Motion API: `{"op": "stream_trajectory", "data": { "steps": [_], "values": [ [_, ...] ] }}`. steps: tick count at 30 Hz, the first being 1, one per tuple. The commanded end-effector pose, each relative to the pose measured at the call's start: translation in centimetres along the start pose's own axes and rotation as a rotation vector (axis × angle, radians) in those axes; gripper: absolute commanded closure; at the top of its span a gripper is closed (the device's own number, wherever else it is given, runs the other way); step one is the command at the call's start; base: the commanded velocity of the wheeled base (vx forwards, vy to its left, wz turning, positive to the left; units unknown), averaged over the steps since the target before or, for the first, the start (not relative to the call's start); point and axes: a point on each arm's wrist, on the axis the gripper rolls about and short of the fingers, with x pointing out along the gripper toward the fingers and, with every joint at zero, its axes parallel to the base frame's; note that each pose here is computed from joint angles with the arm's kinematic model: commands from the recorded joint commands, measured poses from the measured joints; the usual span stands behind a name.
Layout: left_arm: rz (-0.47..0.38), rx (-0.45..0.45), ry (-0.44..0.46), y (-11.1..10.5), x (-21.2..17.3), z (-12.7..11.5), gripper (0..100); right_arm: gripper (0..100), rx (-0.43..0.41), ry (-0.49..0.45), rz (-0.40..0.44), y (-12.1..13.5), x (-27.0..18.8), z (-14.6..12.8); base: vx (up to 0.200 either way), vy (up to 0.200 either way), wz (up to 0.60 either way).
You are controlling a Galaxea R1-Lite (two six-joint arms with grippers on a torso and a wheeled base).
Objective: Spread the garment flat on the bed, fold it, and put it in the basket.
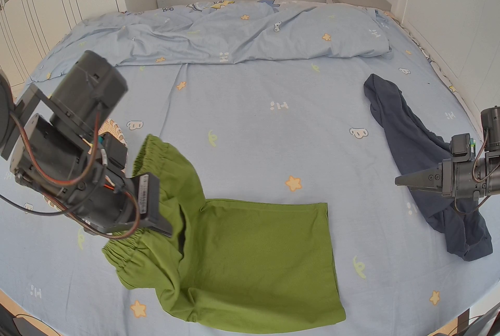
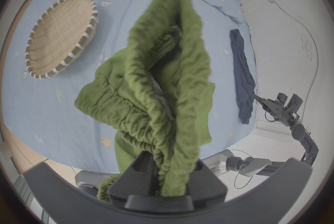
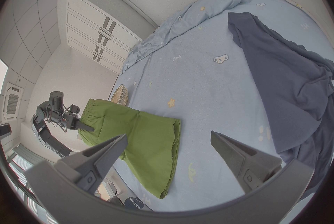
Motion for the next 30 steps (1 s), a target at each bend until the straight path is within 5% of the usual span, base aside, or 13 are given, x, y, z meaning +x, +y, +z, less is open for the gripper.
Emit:
{"op": "stream_trajectory", "data": {
  "steps": [1, 10, 30],
  "values": [
    [0.004, 0.053, 0.048, -3.8, 2.5, -1.0, 100, 0, -0.011, 0.017, 0.004, 0.4, 0.4, -0.3, 0.0, 0.0, 0.0],
    [-0.024, 0.125, 0.102, -7.5, 5.4, -3.0, 100, 0, -0.021, 0.043, 0.004, 0.8, 1.0, -0.8, 0.0, 0.0, 0.0],
    [-0.129, 0.158, 0.081, -11.5, 8.3, -5.3, 100, 0, -0.029, 0.066, 0.013, 1.2, 1.6, -1.2, 0.0, 0.0, 0.0]
  ]
}}
